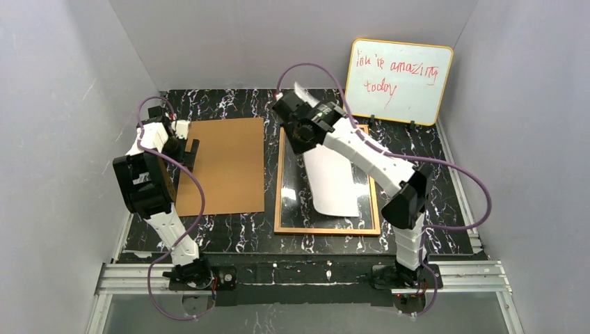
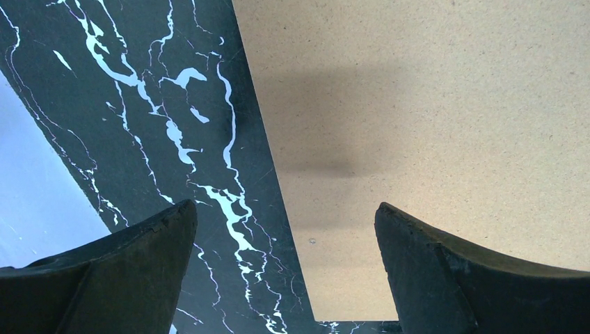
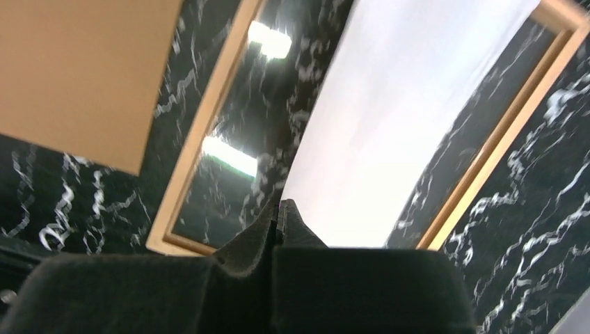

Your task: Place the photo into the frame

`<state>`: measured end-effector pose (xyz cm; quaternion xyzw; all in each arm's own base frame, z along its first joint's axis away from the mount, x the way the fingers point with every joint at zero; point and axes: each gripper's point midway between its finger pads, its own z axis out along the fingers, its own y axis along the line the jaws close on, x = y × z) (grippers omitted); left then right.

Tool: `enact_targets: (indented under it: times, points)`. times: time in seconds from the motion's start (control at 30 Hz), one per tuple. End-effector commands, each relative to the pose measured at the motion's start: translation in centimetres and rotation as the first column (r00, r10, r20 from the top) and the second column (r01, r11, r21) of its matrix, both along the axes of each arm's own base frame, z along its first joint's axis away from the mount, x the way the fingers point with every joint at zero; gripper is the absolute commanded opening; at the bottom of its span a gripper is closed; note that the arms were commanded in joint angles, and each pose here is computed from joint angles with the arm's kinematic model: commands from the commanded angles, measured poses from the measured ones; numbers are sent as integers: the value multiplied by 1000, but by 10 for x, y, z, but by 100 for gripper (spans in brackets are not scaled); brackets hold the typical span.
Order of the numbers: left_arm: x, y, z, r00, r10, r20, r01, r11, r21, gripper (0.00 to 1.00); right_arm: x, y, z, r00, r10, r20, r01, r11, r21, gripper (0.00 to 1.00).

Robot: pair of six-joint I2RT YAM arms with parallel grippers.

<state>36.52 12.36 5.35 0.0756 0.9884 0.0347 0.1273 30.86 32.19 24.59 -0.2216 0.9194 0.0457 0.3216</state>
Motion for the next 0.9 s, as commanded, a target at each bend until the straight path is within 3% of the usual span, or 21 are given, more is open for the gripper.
enact_targets:
  times: [0.0,0.2,0.37,0.5,0.6,0.73,0.87]
  points:
    - [2,-3,30,998,-8,61,7,1000,10,98,-25,-3,-7,992,-62,-109,66,997,35,1]
    - [-1,-3,29,998,-13,63,12,1000,16,98,-33,23,-48,943,-195,-268,234,965,119,1]
    - [-1,0,28,998,-22,61,20,999,32,98,-38,22,-81,868,-345,-356,383,923,38,1]
    - [-1,0,28,998,-25,60,24,999,33,98,-39,3,-87,788,-518,-333,545,838,-14,1]
    - [-1,0,27,998,-26,60,24,999,33,98,-43,-9,-79,745,-587,-318,626,779,29,1]
    - [0,0,26,998,-28,59,26,999,31,98,-45,-20,-76,734,-608,-303,662,741,115,1]
    - [-1,-1,25,998,-29,57,28,999,28,98,-45,-33,-80,714,-648,-267,690,715,112,1]
